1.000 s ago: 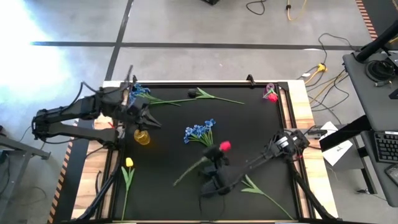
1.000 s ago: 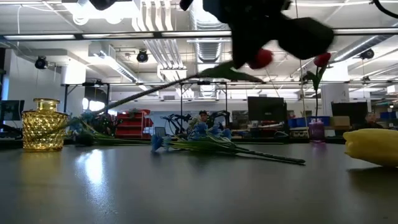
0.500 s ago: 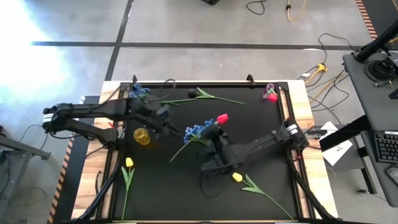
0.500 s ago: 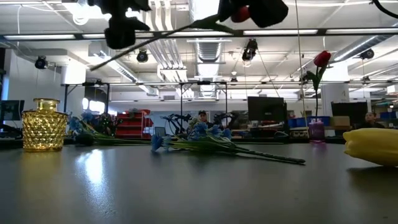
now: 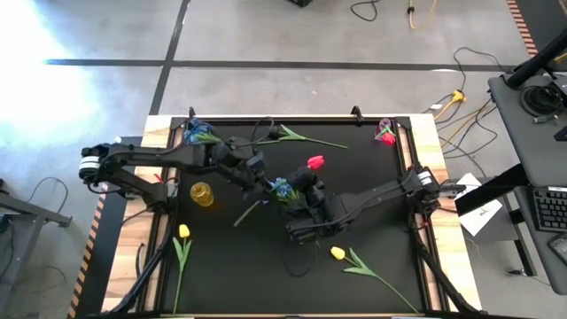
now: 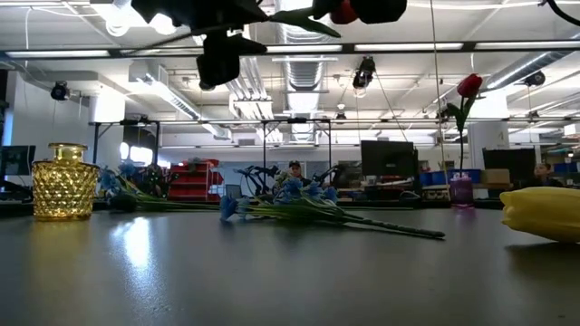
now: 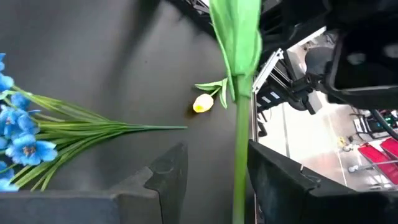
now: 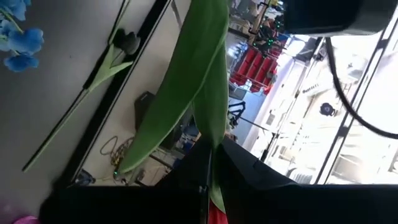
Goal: Sort flowers into vase by color
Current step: Put the red flower into the purple vase
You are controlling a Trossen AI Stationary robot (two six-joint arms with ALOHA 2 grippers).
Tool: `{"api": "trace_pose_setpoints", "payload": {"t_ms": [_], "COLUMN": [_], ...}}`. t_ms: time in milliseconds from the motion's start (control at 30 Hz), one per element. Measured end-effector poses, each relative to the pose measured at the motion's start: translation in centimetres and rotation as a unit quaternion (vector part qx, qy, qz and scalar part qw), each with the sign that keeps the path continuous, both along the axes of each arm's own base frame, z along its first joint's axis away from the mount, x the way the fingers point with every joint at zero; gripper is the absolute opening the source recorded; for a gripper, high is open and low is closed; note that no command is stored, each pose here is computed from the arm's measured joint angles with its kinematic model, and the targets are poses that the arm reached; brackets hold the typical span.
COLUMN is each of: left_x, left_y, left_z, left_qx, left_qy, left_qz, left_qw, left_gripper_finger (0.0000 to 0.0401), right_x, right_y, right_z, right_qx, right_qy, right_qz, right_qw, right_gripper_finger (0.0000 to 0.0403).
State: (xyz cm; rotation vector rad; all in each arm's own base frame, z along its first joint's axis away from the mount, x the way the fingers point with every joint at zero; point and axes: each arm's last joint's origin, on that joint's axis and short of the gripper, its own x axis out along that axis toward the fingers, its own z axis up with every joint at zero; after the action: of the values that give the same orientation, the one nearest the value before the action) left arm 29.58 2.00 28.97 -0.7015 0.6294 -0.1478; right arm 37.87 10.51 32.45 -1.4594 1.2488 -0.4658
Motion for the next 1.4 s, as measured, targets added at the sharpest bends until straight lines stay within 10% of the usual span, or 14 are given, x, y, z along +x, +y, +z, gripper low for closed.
{"api": "trace_pose_setpoints", "payload": {"t_ms": [333,733,933,1267,1400], "left_x": [0.9,-0.6,-0.9,-3.0,-4.4], "left_y": [0.2,1.4,2.4,4.1,3.8], "left_z": [1.4,5.0,7.6,13.0,15.5], "left_qx": [0.006,0.105,0.14,0.21,0.249], "left_qy": [-0.016,0.015,-0.016,-0.123,-0.21], "left_qz": [0.0,0.028,0.041,0.095,0.109], "left_qw": [1.0,0.994,0.989,0.965,0.939], "left_gripper_finger": [0.0012,0.0,0.0,0.0,0.0], "right_x": [0.0,-1.0,-2.8,-9.6,-10.6], "right_y": [-0.1,-1.0,-1.8,-3.7,-3.9], "right_z": [-0.2,3.0,8.7,16.0,15.4], "right_qx": [0.038,0.175,0.231,0.404,0.453], "right_qy": [-0.01,-0.156,-0.32,-0.532,-0.544], "right_qz": [-0.006,-0.044,-0.024,-0.032,-0.033], "right_qw": [0.999,0.971,0.919,0.743,0.705], "right_gripper_finger": [0.0013,0.002,0.0084,0.0211,0.0233]}}
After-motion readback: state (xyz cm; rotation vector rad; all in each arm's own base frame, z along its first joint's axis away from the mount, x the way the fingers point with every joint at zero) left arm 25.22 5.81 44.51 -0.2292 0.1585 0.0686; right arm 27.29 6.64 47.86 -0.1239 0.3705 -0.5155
